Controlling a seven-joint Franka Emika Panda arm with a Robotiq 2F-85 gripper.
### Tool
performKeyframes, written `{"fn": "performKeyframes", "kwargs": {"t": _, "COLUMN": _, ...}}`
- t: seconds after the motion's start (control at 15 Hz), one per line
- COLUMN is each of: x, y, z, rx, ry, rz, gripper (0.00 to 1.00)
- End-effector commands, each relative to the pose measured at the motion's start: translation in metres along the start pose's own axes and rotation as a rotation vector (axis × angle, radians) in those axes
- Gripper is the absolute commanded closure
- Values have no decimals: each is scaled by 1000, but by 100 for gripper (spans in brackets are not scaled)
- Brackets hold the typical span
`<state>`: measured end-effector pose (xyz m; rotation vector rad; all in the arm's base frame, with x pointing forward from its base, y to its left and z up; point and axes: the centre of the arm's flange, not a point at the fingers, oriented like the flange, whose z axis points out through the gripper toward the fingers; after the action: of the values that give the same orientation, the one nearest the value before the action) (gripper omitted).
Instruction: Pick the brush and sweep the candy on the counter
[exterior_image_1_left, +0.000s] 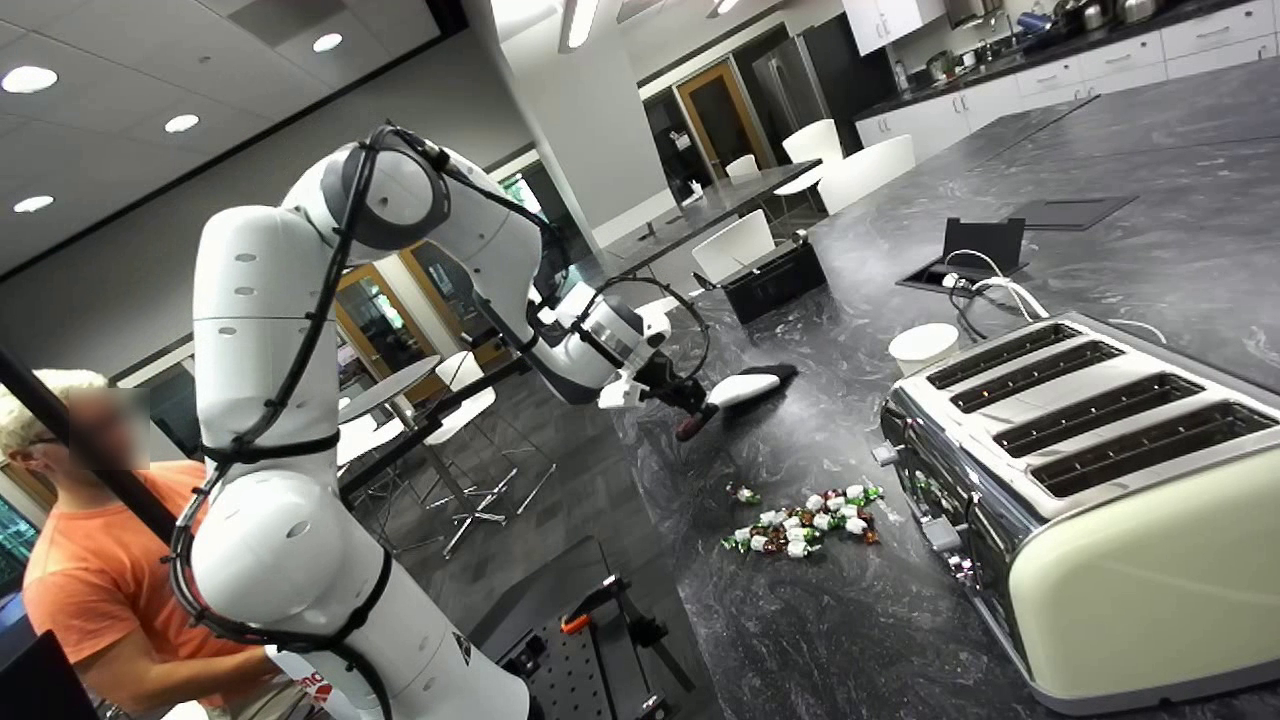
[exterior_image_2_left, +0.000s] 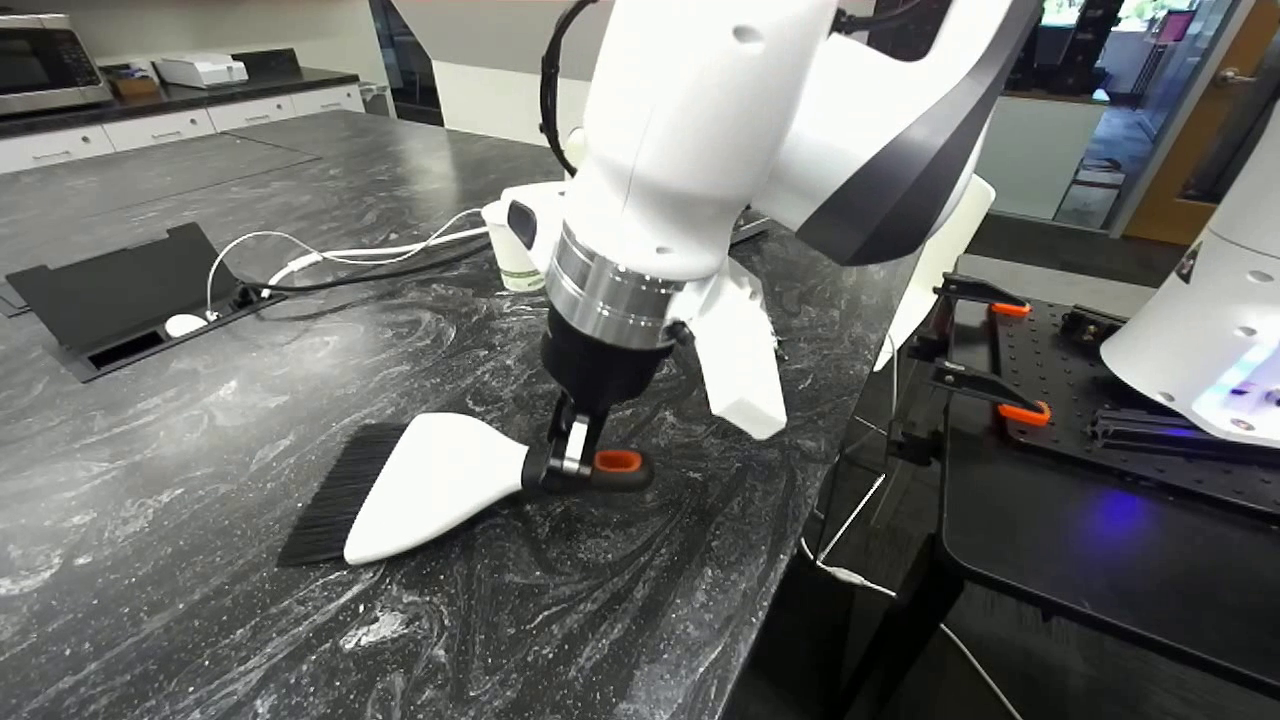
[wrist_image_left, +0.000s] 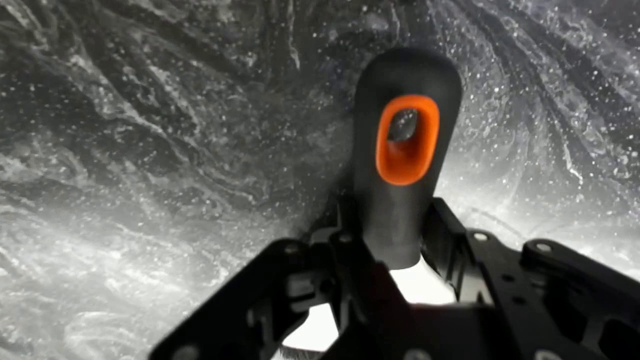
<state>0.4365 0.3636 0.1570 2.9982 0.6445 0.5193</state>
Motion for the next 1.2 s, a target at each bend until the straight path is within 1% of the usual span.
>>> {"fn": "performKeyframes", "kwargs": {"t": 0.0, "x": 7, "y": -11, "z": 21, "rx": -24, "ry": -19, "rz": -6, "gripper": 88}}
{"fn": "performKeyframes", "kwargs": {"t": 0.07, "x": 7, "y": -11, "z": 24, "rx": -28, "ry": -27, "rz": -10, "gripper": 88}}
{"fn": "performKeyframes", "kwargs": {"t": 0.13, "x": 8, "y": -12, "z": 23, "rx": -30, "ry": -28, "rz": -13, "gripper": 81}}
{"fn": "performKeyframes", "kwargs": {"t": 0.2, "x": 9, "y": -11, "z": 17, "rx": -30, "ry": -16, "rz": -14, "gripper": 38}}
{"fn": "performKeyframes", "kwargs": {"t": 0.27, "x": 12, "y": -9, "z": 8, "rx": -34, "ry": 0, "rz": -15, "gripper": 37}}
{"fn": "performKeyframes", "kwargs": {"t": 0.4, "x": 16, "y": 3, "z": -21, "rx": -41, "ry": 44, "rz": -13, "gripper": 23}}
{"fn": "performKeyframes", "kwargs": {"t": 0.47, "x": 18, "y": 10, "z": -36, "rx": -51, "ry": 60, "rz": -7, "gripper": 15}}
{"fn": "performKeyframes", "kwargs": {"t": 0.6, "x": 21, "y": 31, "z": -76, "rx": -61, "ry": 80, "rz": -5, "gripper": 1}}
{"fn": "performKeyframes", "kwargs": {"t": 0.73, "x": 18, "y": 50, "z": -106, "rx": -84, "ry": 82, "rz": -17, "gripper": 0}}
{"fn": "performKeyframes", "kwargs": {"t": 0.87, "x": 8, "y": 74, "z": -133, "rx": -134, "ry": 51, "rz": -39, "gripper": 0}}
{"fn": "performKeyframes", "kwargs": {"t": 1.0, "x": -8, "y": 100, "z": -153, "rx": -175, "ry": 20, "rz": -38, "gripper": 0}}
{"fn": "performKeyframes", "kwargs": {"t": 1.13, "x": -20, "y": 120, "z": -168, "rx": -193, "ry": 7, "rz": -23, "gripper": 0}}
